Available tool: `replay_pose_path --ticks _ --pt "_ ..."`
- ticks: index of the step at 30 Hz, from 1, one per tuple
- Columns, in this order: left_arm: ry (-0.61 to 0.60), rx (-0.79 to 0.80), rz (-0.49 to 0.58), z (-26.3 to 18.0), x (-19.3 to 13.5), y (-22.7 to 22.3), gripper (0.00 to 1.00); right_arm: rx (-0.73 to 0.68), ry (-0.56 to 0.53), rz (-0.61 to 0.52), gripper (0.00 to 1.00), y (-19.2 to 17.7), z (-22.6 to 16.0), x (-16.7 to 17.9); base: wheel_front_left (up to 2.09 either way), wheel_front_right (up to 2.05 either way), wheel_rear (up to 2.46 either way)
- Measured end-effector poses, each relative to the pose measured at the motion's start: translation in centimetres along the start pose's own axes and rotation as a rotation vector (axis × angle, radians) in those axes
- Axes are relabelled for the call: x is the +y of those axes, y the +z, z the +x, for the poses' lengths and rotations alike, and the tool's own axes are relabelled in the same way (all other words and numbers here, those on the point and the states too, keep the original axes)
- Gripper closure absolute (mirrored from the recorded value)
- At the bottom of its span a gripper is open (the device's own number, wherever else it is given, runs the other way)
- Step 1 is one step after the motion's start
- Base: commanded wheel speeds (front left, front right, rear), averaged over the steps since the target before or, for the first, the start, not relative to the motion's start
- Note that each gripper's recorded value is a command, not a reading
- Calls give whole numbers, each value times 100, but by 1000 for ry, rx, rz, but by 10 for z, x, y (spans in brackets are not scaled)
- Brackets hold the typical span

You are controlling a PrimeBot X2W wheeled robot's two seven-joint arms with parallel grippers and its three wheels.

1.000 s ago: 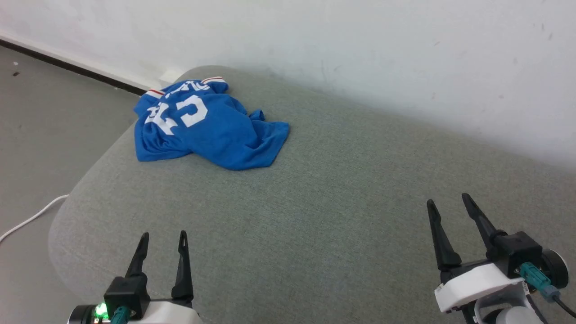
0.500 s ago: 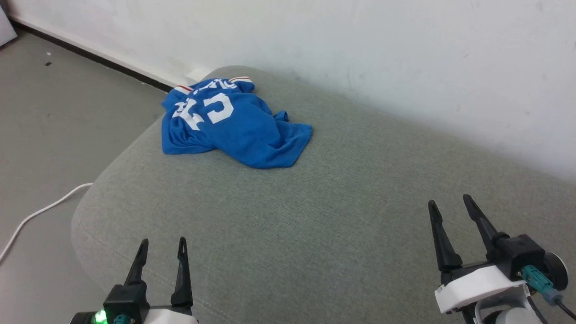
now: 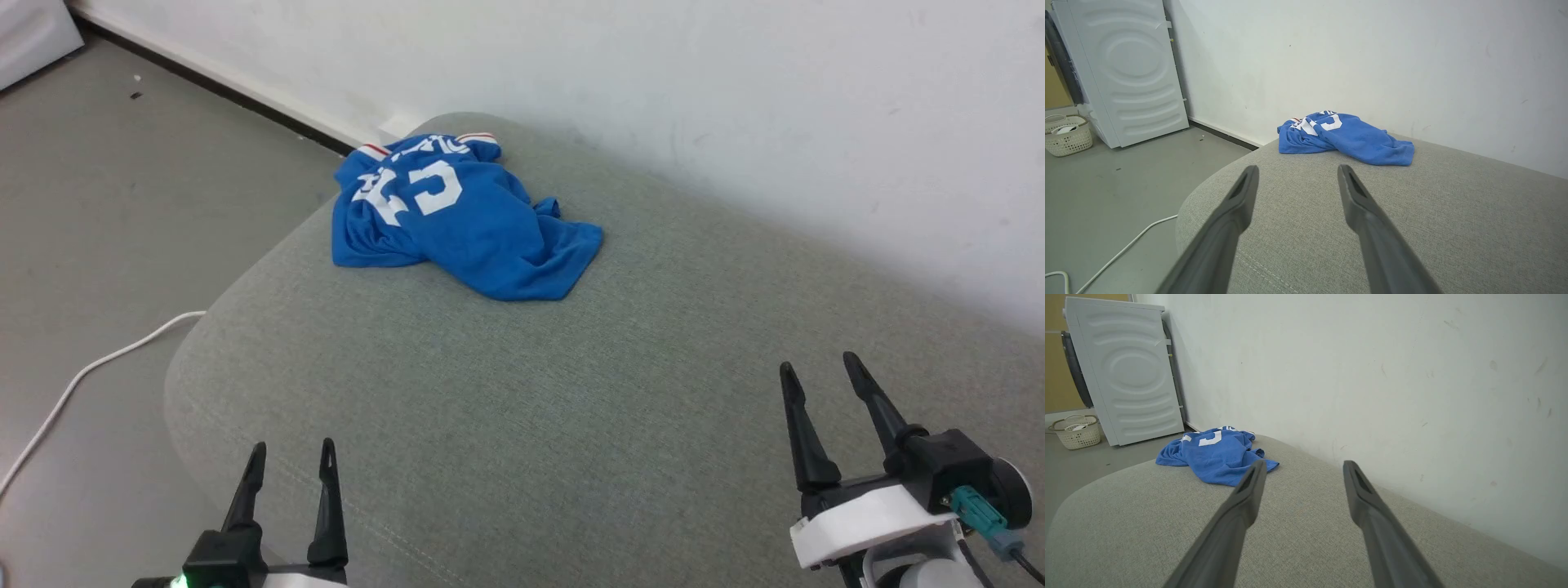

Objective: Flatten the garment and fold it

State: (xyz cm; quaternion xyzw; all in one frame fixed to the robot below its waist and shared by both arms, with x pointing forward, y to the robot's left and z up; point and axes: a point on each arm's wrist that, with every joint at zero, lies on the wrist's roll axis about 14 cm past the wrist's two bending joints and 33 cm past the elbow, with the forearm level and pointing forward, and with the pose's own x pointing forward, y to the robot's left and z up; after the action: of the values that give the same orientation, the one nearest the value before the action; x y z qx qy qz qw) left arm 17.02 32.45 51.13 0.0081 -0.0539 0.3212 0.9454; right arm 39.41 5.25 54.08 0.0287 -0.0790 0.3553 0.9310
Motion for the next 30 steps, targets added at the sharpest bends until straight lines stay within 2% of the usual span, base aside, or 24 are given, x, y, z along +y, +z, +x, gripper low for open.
replay_pose_path --ticks 15,19,25,30 --pt "15 -15 -16 1 2 6 0 -4 3 7 0 -2 2 0 0 0 0" --pt "1 -169 -90 23 -4 57 0 -12 -14 4 0 -2 4 -7 0 0 0" --pt "-148 -370 -9 80 -45 160 0 -18 -58 -43 0 -1 10 -30 0 0 0" --pt "-209 -375 95 135 -70 197 0 -59 -79 -69 0 16 23 -47 0 0 0"
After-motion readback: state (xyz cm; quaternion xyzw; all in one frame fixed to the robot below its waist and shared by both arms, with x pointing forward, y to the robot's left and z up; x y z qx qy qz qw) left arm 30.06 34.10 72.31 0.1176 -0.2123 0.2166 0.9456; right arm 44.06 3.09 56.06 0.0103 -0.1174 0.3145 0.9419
